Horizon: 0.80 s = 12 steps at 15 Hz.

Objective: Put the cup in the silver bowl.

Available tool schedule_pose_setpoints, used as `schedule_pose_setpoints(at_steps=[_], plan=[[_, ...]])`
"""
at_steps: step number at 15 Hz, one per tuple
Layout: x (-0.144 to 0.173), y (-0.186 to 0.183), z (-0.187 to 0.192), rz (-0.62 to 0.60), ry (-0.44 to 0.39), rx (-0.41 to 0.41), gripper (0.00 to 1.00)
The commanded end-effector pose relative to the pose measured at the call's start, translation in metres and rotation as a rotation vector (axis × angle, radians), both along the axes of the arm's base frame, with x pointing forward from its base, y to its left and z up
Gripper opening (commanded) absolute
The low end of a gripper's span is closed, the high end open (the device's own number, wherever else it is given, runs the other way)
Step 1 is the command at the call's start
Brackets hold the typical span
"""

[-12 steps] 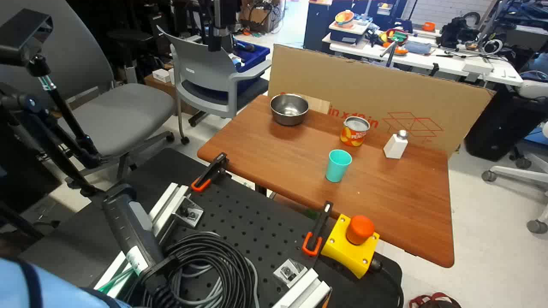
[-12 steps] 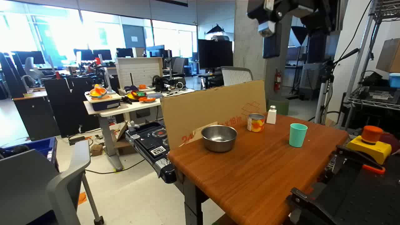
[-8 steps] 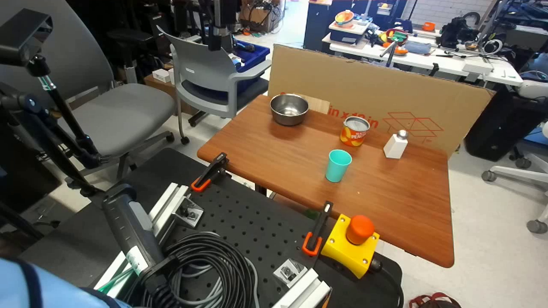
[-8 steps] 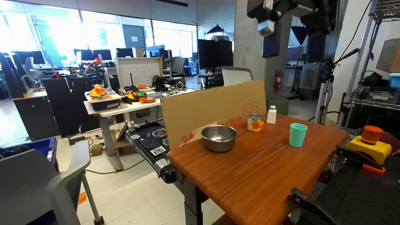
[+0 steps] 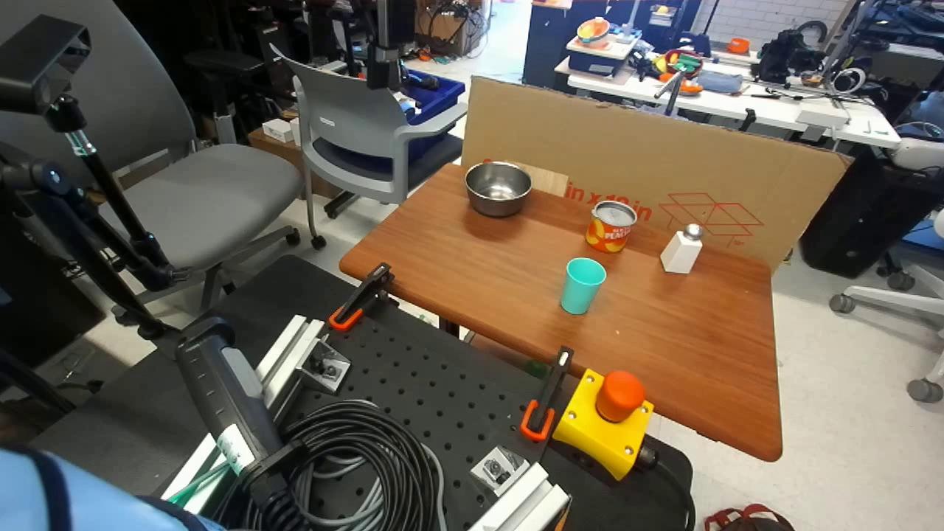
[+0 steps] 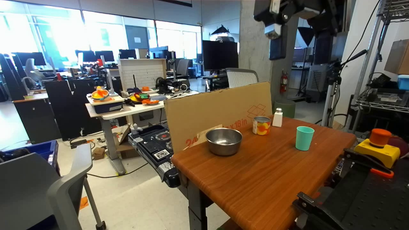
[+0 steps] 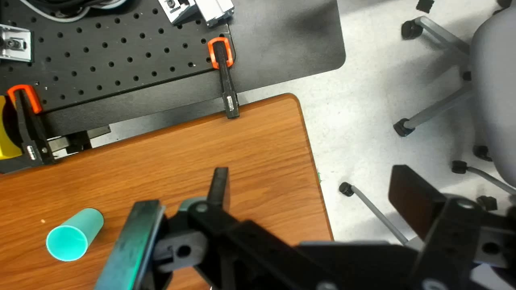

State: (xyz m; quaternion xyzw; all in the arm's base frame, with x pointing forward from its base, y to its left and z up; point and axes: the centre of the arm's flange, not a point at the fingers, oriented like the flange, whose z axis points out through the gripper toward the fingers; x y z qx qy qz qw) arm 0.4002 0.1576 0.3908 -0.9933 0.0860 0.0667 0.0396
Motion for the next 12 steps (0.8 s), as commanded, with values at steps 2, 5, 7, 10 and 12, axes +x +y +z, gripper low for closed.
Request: schedule_pose_setpoints(at_steps=[2, 5, 7, 10, 12], plan=[[0.041, -0.052, -0.010, -0.089, -0.045, -0.034, 1.00], [0.066, -0.105, -0.026, -0.160, -0.069, -0.062, 1.00], [0.081, -0.137, -0.040, -0.201, -0.075, -0.074, 1.00], [0.093, -0.177, -0.067, -0.254, -0.067, -0.085, 1.00], [0.096, -0.197, -0.085, -0.271, -0.051, -0.101, 1.00]])
